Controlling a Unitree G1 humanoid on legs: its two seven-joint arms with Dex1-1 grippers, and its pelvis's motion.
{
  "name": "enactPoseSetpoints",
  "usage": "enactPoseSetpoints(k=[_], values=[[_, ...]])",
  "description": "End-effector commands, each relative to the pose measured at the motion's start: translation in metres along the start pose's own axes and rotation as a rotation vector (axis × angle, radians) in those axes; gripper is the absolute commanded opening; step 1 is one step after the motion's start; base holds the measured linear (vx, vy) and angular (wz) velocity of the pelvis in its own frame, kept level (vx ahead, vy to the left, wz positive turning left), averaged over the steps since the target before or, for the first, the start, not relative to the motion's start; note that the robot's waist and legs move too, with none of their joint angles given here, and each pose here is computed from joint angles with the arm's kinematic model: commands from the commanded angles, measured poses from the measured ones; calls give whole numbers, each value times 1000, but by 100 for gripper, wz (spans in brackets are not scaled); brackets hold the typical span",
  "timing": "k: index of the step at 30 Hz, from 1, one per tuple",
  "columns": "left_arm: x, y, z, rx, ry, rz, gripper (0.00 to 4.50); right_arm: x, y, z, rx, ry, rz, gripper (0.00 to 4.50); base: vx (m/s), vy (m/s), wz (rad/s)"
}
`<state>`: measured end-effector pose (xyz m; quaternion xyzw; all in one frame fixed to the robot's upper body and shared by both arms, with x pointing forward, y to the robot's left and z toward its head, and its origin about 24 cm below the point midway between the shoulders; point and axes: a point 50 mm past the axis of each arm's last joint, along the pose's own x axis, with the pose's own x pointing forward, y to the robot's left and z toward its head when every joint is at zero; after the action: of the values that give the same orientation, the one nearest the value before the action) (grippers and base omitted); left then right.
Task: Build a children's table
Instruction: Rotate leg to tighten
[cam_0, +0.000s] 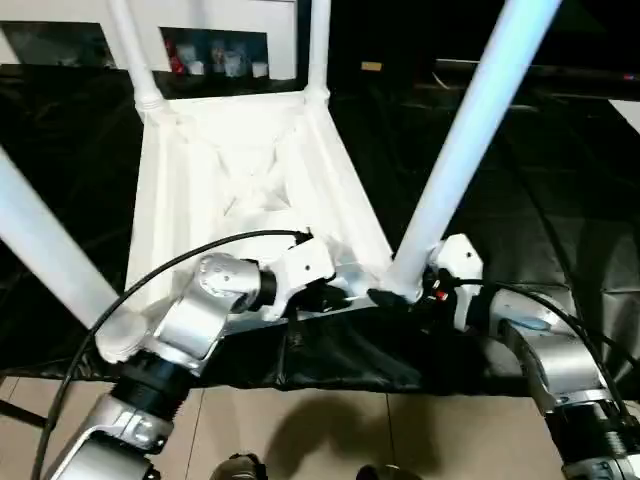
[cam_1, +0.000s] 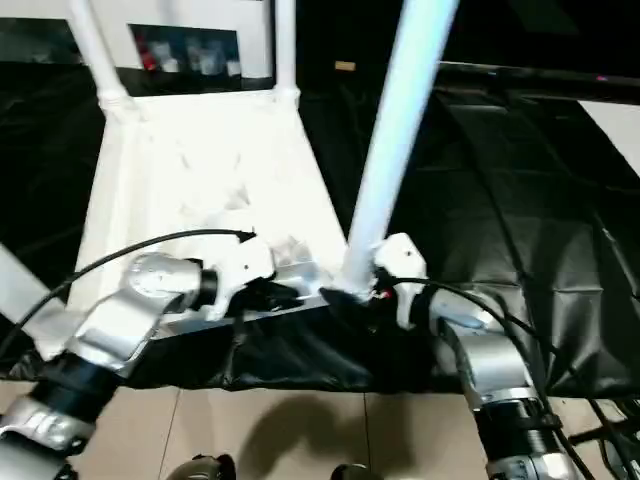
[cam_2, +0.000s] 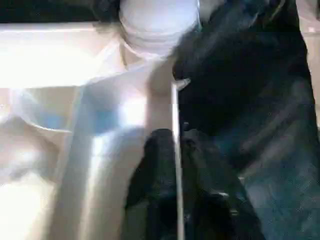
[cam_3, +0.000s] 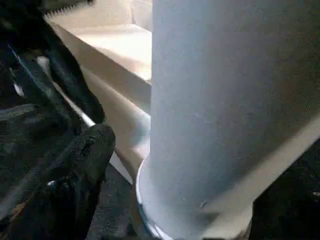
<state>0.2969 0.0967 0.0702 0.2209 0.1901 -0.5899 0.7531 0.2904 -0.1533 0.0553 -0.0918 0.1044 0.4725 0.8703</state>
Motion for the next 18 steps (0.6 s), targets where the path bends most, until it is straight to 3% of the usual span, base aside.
enactPoseSetpoints(k=[1, 12, 18], values=[[2, -5, -5, -17, 25, -17, 75, 5, 4, 0, -2, 2, 42, 419, 0, 0, 0], [-17, -2, -10, -61, 0, -14, 75, 4, 5, -4, -5, 8, 62, 419, 0, 0, 0], [-17, -3, -12, -83, -36, -45, 75, 6, 6, -4, -9, 8, 73, 419, 0, 0, 0]])
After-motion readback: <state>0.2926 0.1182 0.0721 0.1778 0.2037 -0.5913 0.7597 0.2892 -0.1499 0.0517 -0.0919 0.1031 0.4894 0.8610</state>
